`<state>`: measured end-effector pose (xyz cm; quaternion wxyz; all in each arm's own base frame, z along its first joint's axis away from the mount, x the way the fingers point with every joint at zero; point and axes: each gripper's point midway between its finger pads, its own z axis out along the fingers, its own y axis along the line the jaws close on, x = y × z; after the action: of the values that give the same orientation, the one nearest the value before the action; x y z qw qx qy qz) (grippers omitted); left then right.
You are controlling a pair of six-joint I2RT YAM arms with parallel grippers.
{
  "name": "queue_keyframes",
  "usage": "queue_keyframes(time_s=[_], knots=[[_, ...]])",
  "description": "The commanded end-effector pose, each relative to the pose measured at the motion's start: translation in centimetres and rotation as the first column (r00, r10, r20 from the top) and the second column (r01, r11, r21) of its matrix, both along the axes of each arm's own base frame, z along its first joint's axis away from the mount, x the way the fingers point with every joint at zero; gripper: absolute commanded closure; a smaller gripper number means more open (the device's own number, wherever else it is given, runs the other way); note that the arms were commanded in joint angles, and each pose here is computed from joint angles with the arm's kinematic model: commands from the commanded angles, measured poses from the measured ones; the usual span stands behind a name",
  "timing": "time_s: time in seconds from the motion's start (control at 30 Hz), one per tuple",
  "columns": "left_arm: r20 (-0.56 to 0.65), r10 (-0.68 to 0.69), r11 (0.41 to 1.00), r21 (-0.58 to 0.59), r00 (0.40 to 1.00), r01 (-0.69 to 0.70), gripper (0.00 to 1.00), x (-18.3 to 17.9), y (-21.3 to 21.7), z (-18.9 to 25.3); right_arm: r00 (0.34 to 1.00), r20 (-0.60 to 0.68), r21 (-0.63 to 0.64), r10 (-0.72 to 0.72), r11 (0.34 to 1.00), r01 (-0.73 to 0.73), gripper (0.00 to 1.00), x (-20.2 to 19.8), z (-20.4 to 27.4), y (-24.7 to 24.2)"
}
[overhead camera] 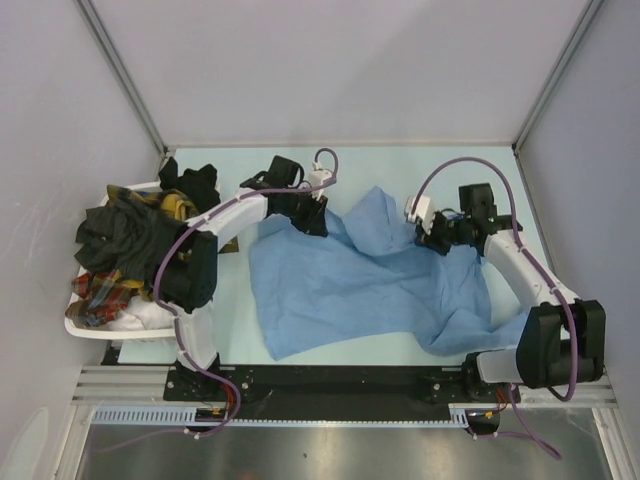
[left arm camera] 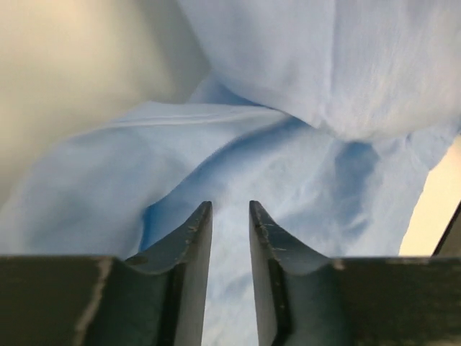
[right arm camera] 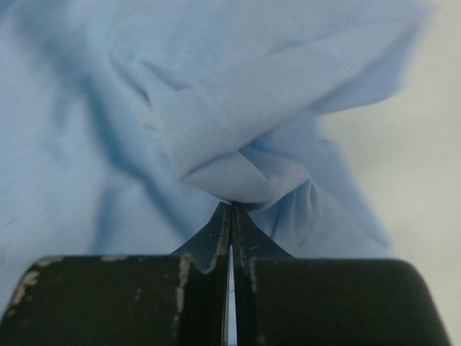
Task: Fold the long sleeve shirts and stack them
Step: Flatten the shirt out
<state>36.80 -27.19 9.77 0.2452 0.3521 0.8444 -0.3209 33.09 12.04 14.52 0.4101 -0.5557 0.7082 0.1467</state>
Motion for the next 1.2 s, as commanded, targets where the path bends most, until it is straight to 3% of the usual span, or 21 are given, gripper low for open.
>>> queue_keyframes(time_s=[0.0,0.13,0.23,0.27,0.37,0.43,0.47,0.5,0.53,0.6,0.63,0.67,0.7,0.73,0.9,0.97,1.0,1.03,1.13,1.17], knots=[[0.206,-0.128,0.991,-0.004,0.97,0.132,0.61,0.3,1.6,5.2,0.936,-0.316,-0.014,0.156,0.986,-0.169,1.0,-12.1,-5.1,0.0],[0.166,-0.141,0.989,0.071,0.976,0.13,0.55,1.0,1.6,3.6,0.888,-0.414,-0.015,0.2,0.974,-0.227,0.98,-17.1,-7.1,0.2],[0.134,-0.152,0.983,0.121,0.979,0.136,0.5,0.5,1.9,1.8,0.895,-0.425,-0.021,0.137,0.987,-0.161,0.55,-16.7,-6.2,0.0],[0.122,-0.15,0.982,0.131,0.981,0.134,0.5,0.3,2.1,1.4,0.918,-0.388,-0.007,0.088,0.995,-0.099,0.34,-14.8,-5.4,-0.3],[0.108,-0.144,0.976,0.177,0.984,0.124,0.44,-0.2,3.1,-0.1,0.929,-0.369,0.102,-0.038,0.991,0.081,0.2,-9.6,-1.4,-0.3],[0.09,-0.136,0.971,0.211,0.987,0.115,0.42,-0.5,3.9,-1.1,0.873,-0.476,0.163,-0.103,0.966,0.203,0.15,-7.0,-0.6,0.2],[0.096,-0.134,0.967,0.23,0.986,0.109,0.4,-0.5,4.2,-1.3,0.887,-0.447,0.21,-0.117,0.95,0.231,0.13,-4.3,1.4,0.6],[0.1,-0.134,0.965,0.239,0.986,0.107,0.39,-0.6,4.5,-1.3,0.874,-0.465,0.234,-0.142,0.932,0.276,0.14,-2.7,2.0,0.6],[0.094,-0.137,0.963,0.247,0.986,0.11,0.38,-1.0,4.7,-1.7,0.803,-0.569,0.238,-0.176,0.9,0.366,0.14,-1.5,1.1,0.9],[0.107,-0.141,0.964,0.241,0.984,0.112,0.31,-1.2,4.9,-1.1,0.79,-0.569,0.265,-0.227,0.859,0.437,0.15,2.2,1.5,1.1],[0.102,-0.144,0.964,0.238,0.984,0.116,0.27,-1.5,5.0,-1.1,0.734,-0.634,0.25,-0.244,0.833,0.493,0.15,3.0,0.3,1.5],[0.102,-0.153,0.967,0.22,0.983,0.128,0.18,-1.5,5.0,-0.8,0.727,-0.628,0.244,-0.277,0.817,0.522,0.14,4.4,-0.2,1.5],[0.093,-0.159,0.967,0.216,0.983,0.136,0.16,-1.9,5.1,-0.6,0.723,-0.639,0.25,-0.263,0.818,0.518,0.14,4.9,-0.2,2.3],[0.095,-0.163,0.968,0.209,0.982,0.141,0.14,-1.9,5.1,-0.2,0.671,-0.692,0.225,-0.266,0.804,0.551,0.14,5.2,-1.5,2.9],[0.065,-0.23,0.959,0.184,0.971,0.214,0.05,-3.0,4.8,0.0,0.624,-0.723,0.194,-0.297,0.78,0.595,0.14,7.5,-4.0,5.0],[0.068,-0.247,0.956,0.18,0.967,0.232,0.04,-3.2,4.8,0.0,0.613,-0.727,0.189,-0.309,0.769,0.611,0.2,8.4,-4.9,5.4],[0.066,-0.257,0.954,0.178,0.964,0.242,0.04,-3.3,4.7,0.1,0.616,-0.727,0.197,-0.302,0.768,0.609,0.29,8.8,-4.9,5.6],[0.067,-0.27,0.951,0.172,0.961,0.255,0.05,-3.4,4.7,0.2,0.631,-0.718,0.22,-0.294,0.765,0.606,0.52,9.8,-4.1,5.6],[0.077,-0.325,0.937,0.157,0.942,0.311,0.14,-3.7,4.4,0.9,0.665,-0.694,0.274,-0.278,0.751,0.601,0.99,12.3,-1.7,5.0],[0.066,-0.344,0.93,0.157,0.937,0.331,0.16,-3.9,4.5,0.8,0.679,-0.678,0.291,-0.283,0.745,0.601,1.0,13.0,-0.6,4.6]])
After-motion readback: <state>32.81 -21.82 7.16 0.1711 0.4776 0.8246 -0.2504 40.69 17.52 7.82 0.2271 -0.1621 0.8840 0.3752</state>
